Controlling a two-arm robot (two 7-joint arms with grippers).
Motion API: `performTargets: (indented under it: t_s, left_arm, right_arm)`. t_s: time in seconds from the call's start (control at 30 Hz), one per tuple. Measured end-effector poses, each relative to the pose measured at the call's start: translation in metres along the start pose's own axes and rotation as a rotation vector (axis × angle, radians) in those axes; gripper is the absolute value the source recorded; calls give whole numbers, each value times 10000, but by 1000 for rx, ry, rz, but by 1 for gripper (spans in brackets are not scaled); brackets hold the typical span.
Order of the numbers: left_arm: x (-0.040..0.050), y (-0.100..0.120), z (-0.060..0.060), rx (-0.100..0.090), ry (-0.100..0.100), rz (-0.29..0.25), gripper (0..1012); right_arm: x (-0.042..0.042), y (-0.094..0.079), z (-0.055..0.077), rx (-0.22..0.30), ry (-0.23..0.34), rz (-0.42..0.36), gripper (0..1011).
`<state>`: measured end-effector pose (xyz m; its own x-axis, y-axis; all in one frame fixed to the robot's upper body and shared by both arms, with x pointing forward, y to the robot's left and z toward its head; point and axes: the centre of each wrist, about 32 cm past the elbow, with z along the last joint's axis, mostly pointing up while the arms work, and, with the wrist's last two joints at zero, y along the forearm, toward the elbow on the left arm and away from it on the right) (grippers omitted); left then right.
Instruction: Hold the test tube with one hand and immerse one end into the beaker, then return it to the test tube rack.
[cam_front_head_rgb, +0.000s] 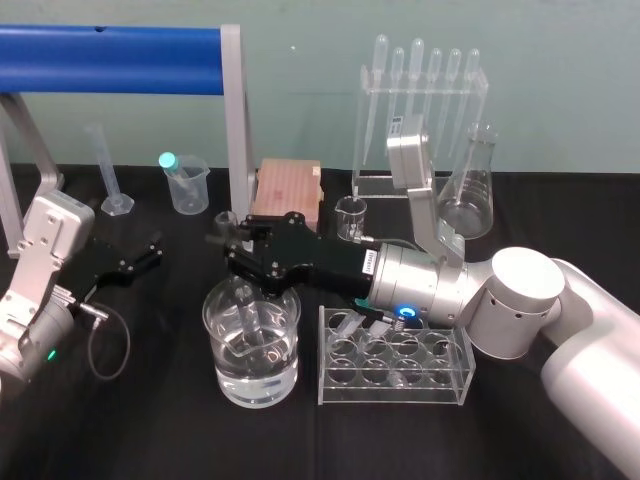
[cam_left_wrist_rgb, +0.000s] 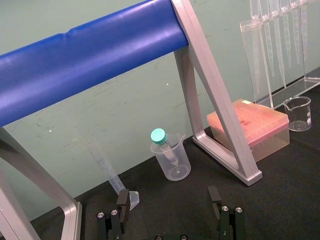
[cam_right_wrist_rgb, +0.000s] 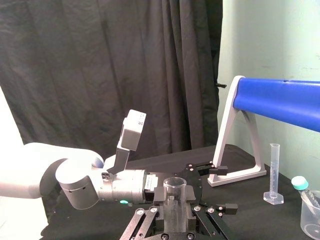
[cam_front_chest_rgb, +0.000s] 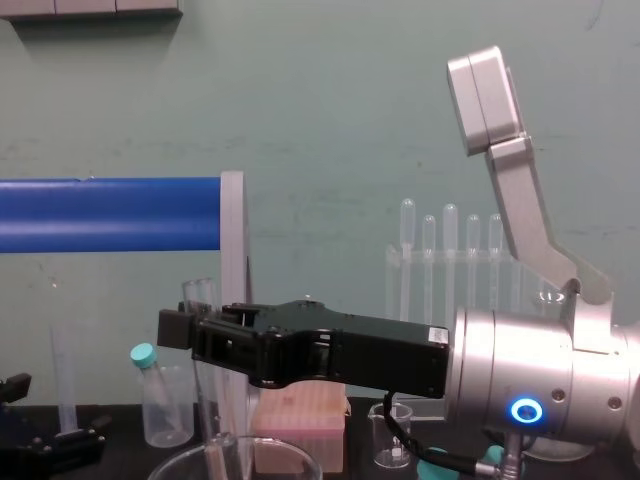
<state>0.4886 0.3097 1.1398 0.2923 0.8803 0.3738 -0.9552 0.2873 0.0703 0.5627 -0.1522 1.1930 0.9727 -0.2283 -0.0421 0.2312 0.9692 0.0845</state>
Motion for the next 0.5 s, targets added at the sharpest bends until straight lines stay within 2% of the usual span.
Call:
performTargets:
  t_s: [0.5]
  left_arm:
    - [0,0,0,0,0,0,1000]
  right_arm:
    - [0,0,0,0,0,0,228]
